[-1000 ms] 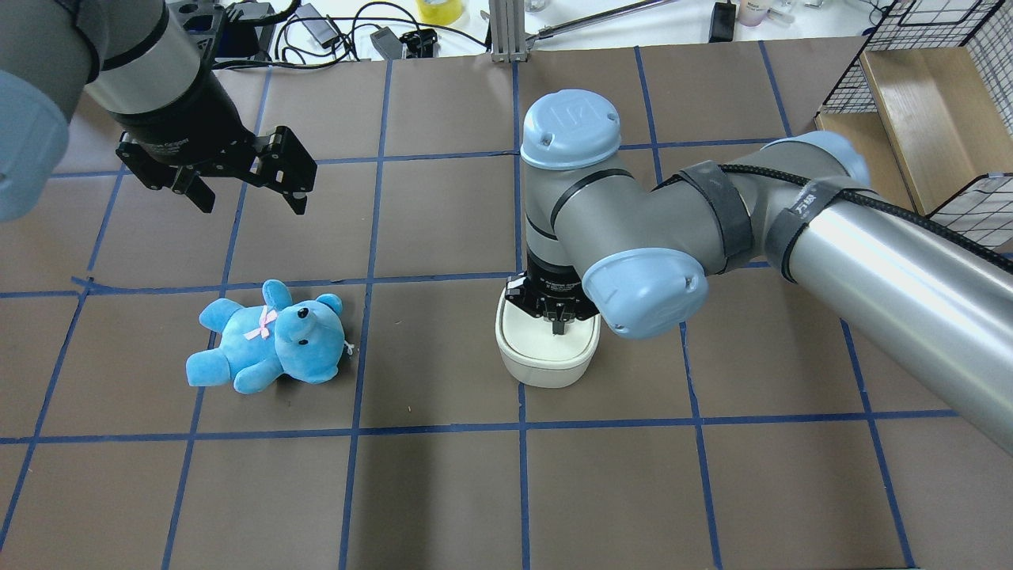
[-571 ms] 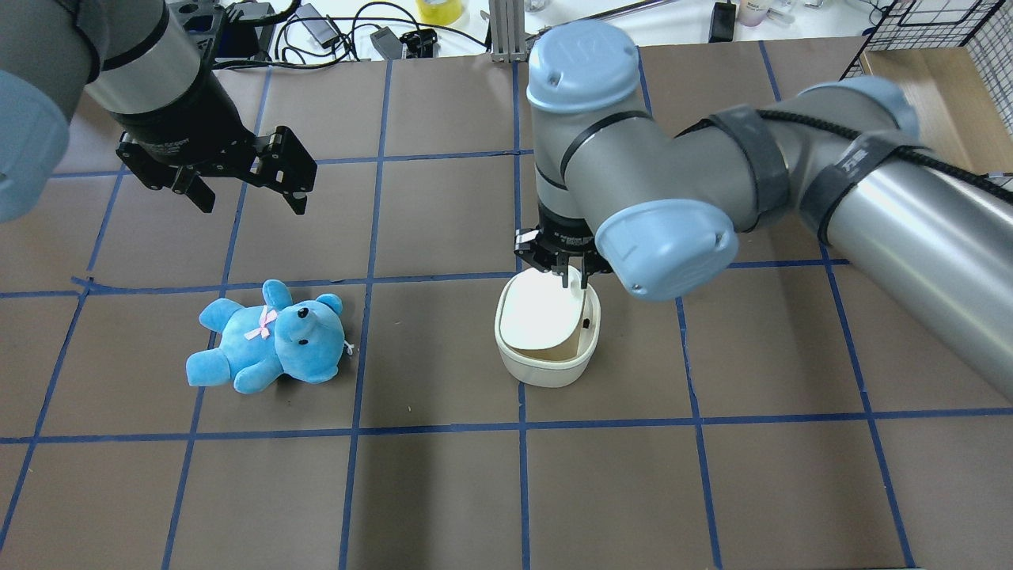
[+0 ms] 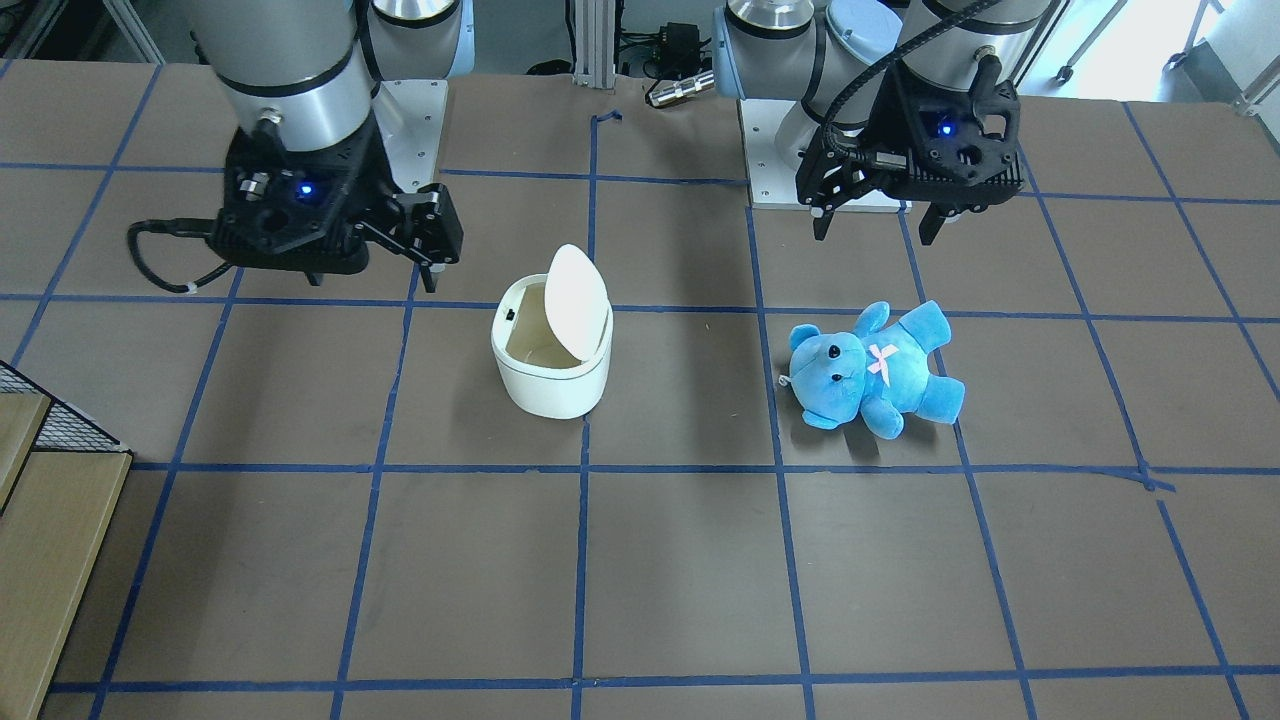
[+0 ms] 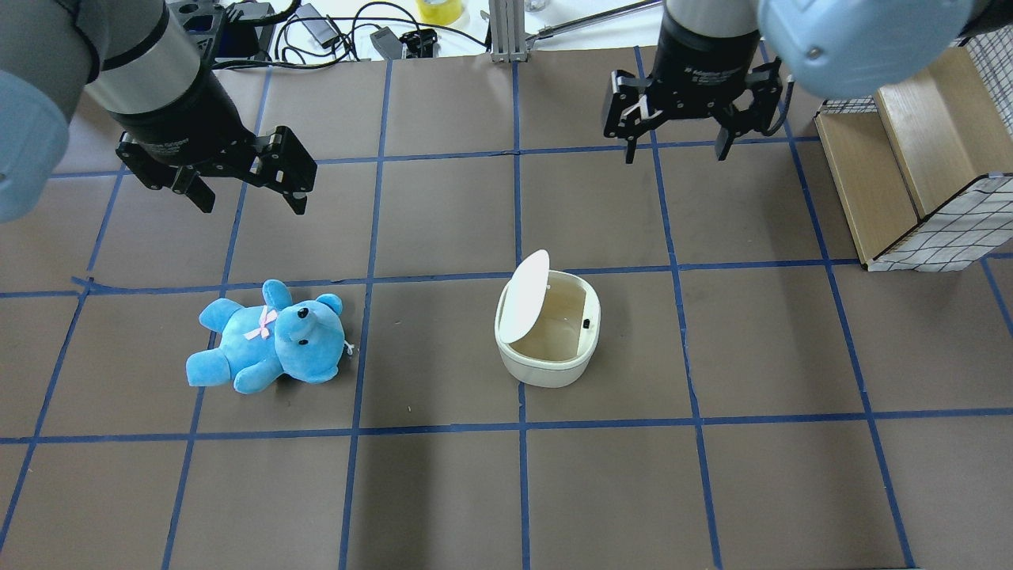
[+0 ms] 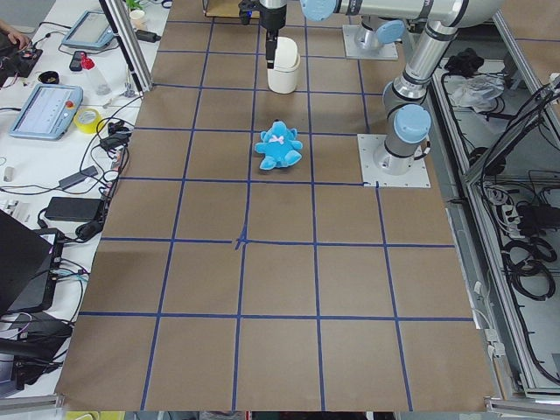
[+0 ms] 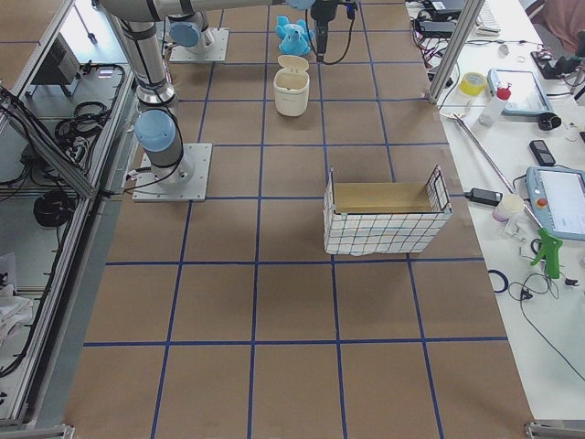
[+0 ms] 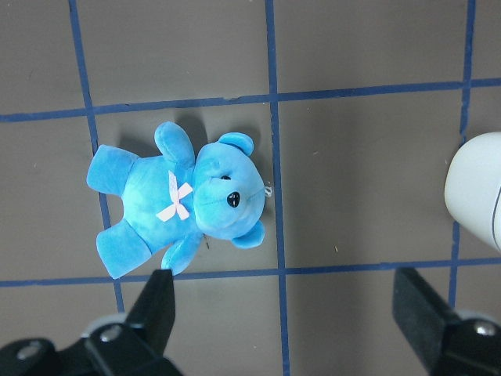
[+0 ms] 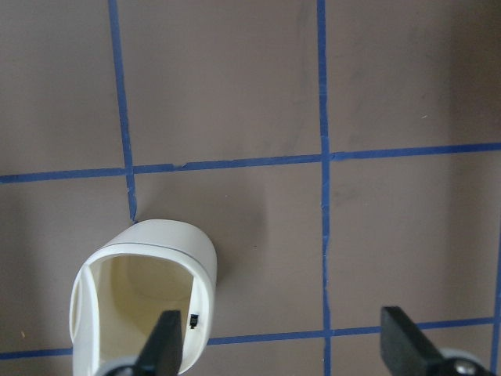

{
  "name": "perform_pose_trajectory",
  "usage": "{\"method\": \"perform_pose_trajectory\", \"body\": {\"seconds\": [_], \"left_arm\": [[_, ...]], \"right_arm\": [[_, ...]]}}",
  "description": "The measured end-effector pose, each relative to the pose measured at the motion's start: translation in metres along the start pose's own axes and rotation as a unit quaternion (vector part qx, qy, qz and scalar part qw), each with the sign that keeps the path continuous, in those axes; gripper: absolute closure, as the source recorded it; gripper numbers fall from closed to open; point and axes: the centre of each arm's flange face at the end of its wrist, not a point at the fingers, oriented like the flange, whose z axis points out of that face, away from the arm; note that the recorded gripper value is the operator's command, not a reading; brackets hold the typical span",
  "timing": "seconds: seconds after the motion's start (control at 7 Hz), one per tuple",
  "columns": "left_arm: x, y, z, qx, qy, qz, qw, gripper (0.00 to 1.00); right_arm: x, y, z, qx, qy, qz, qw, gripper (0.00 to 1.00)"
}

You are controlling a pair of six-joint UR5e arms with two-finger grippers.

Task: Open trash can with right arm

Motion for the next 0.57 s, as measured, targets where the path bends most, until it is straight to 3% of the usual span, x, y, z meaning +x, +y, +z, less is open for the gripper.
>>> {"method": "perform_pose_trajectory", "body": {"seconds": [0.57], "left_arm": [[0.000, 0.000, 0.000, 0.000, 0.000, 0.000, 1.0000, 0.00]], "right_arm": [[0.025, -0.014, -0.020, 0.054, -0.006, 0.001, 0.9985, 0.00]]}}
